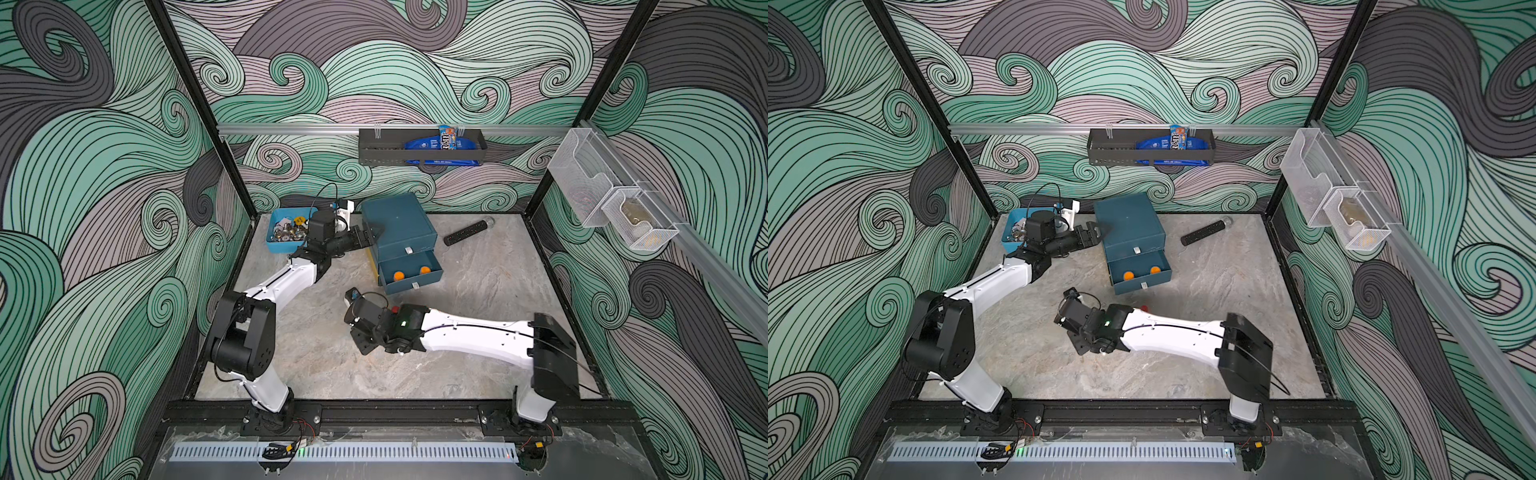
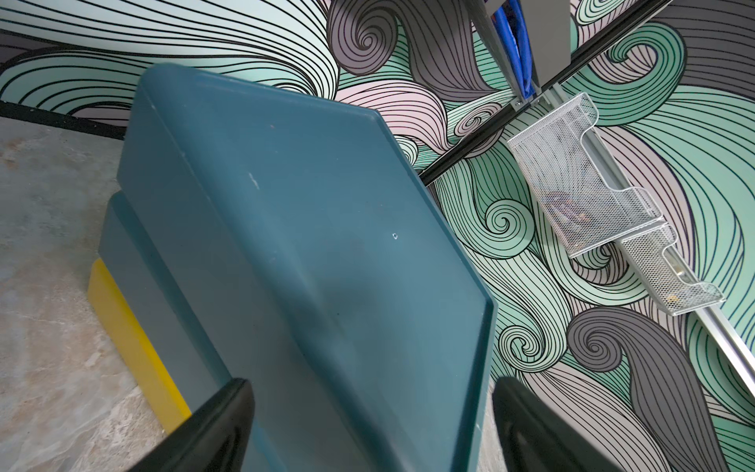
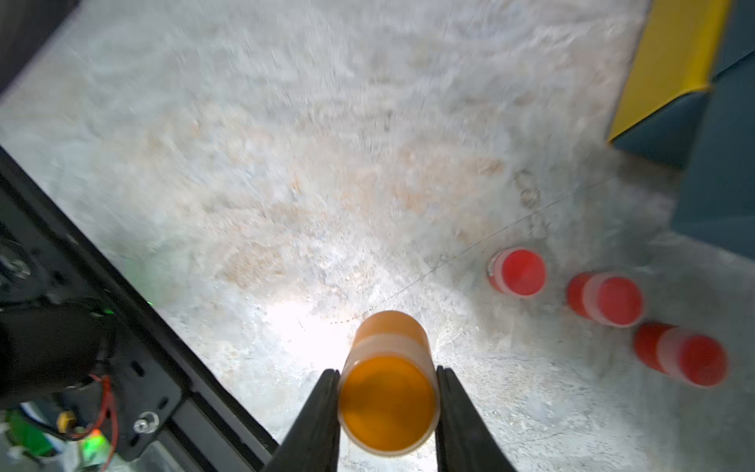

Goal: Put the paint cans in the drawer according to color
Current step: Pick up the paint can at the center of the board, then place the paint can in the drawer.

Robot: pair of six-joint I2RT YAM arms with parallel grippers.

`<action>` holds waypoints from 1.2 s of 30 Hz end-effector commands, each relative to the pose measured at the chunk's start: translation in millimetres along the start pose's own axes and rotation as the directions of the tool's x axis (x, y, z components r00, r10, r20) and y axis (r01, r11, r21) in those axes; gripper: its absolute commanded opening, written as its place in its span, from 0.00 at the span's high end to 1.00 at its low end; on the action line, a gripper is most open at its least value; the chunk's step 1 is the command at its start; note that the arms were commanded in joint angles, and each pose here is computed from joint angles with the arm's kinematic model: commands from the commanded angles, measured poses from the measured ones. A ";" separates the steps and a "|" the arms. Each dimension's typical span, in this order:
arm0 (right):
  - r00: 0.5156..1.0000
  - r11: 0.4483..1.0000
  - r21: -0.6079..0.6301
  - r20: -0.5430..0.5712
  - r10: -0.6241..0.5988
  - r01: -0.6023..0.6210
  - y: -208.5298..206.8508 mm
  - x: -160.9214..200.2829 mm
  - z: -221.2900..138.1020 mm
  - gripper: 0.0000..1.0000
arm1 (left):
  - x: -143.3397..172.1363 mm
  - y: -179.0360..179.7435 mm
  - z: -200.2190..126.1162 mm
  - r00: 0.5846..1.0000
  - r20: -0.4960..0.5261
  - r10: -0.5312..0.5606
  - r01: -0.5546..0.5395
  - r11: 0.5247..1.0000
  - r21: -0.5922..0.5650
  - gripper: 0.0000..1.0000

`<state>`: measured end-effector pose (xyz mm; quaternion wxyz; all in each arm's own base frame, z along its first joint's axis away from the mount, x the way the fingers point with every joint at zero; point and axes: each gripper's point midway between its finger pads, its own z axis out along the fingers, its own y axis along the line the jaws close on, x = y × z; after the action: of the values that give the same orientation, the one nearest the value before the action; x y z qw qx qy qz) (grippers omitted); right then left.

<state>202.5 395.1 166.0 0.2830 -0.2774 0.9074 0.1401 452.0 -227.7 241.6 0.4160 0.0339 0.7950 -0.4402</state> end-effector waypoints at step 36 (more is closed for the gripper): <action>0.985 0.914 0.377 -0.031 0.172 -0.147 -240.3 -35.4 11.6 0.45 | -8.2 -6.9 -7.2 0.999 0.027 0.027 -0.027 1.000 0.013 0.06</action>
<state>369.6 222.8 155.6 0.2840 -0.1415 0.9482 -0.0133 451.4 -227.5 239.5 0.4143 0.0331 0.7962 -0.4396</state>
